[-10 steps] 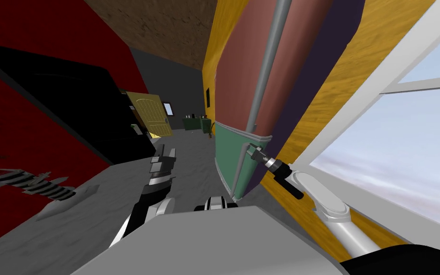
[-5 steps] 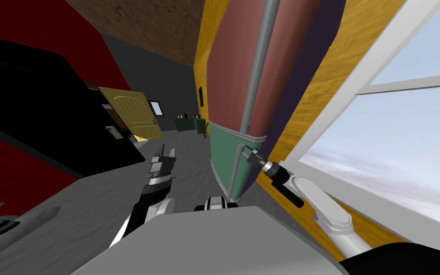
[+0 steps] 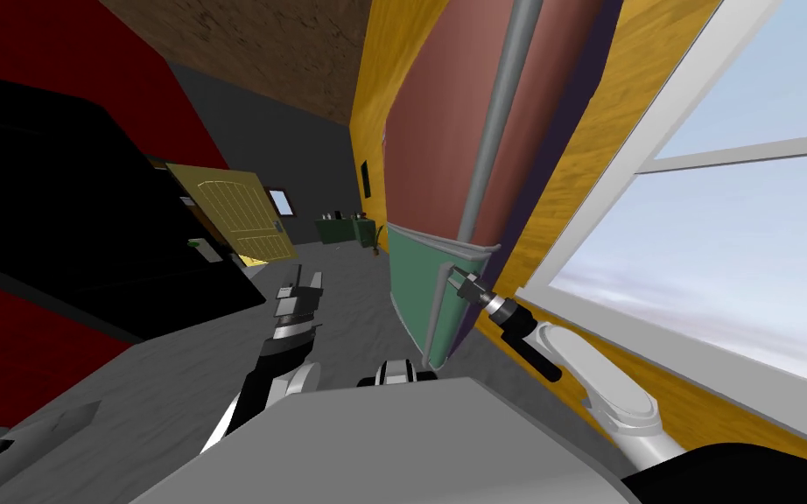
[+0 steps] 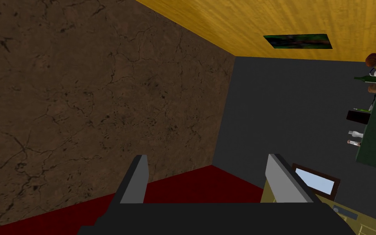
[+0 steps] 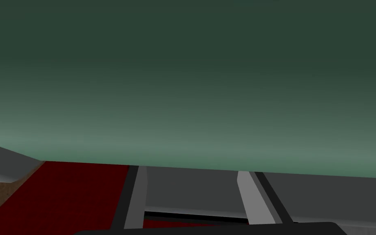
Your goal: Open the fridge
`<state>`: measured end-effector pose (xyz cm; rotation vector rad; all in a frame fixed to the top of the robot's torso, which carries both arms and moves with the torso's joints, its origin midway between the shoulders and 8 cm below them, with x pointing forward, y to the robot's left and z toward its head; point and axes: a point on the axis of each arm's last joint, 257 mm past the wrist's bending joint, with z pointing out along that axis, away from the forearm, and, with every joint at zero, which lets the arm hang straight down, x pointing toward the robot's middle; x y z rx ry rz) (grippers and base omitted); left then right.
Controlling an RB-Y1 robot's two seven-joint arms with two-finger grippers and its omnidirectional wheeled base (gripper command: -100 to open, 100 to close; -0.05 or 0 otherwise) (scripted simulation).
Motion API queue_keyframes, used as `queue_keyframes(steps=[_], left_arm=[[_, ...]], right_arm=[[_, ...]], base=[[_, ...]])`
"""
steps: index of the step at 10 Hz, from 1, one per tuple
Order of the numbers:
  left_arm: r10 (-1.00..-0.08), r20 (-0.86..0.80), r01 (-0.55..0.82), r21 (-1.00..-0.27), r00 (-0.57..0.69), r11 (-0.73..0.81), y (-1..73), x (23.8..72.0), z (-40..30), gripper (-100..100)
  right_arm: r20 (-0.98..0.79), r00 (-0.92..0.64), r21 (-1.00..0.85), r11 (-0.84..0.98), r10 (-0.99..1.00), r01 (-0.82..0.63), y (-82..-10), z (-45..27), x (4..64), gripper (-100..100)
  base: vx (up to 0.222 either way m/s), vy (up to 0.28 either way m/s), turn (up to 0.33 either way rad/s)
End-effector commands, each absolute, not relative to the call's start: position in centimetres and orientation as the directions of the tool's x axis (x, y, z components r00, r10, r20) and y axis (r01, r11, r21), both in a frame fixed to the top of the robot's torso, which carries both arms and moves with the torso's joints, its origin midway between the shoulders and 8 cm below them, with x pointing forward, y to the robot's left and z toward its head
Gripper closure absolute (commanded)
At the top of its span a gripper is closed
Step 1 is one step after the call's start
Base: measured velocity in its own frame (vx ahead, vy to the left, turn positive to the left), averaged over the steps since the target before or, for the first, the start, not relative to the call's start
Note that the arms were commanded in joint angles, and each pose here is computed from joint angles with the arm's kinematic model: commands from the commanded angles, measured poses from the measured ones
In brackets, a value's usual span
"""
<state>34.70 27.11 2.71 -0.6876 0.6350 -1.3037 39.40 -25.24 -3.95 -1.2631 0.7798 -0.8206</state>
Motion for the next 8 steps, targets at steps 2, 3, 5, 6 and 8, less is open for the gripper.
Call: queue_keyframes(steps=[2,3,5,6,8], left_arm=[[-0.987,-0.036,0.636,-0.761,0.156,0.128,27.1,34.7,2.7,0],[-0.987,-0.036,0.637,-0.761,0.156,0.128,27.1,34.7,2.7,0],[-0.987,-0.036,0.637,-0.761,0.156,0.128,27.1,34.7,2.7,0],[-0.987,-0.035,0.637,-0.761,0.156,0.128,27.1,34.7,2.7,0],[-0.987,-0.036,0.637,-0.761,0.156,0.128,27.1,34.7,2.7,0]], right_arm=[[-0.055,0.465,-0.989,0.113,-0.884,0.096,-26.7,-4.0,39.7,100],[-0.057,0.442,-0.989,0.111,-0.895,0.096,-27.6,-4.0,39.8,100],[-0.059,0.418,-0.989,0.109,-0.906,0.096,-28.5,-4.0,39.9,100],[-0.060,0.395,-0.990,0.106,-0.917,0.096,-29.5,-4.1,40.0,100],[-0.061,0.371,-0.990,0.104,-0.927,0.096,-30.4,-4.1,40.1,100]], base=[[-0.005,0.257,-0.078],[0.003,0.270,-0.082],[-0.032,0.283,-0.059],[0.039,0.361,-0.146],[-0.042,0.307,-0.067]])
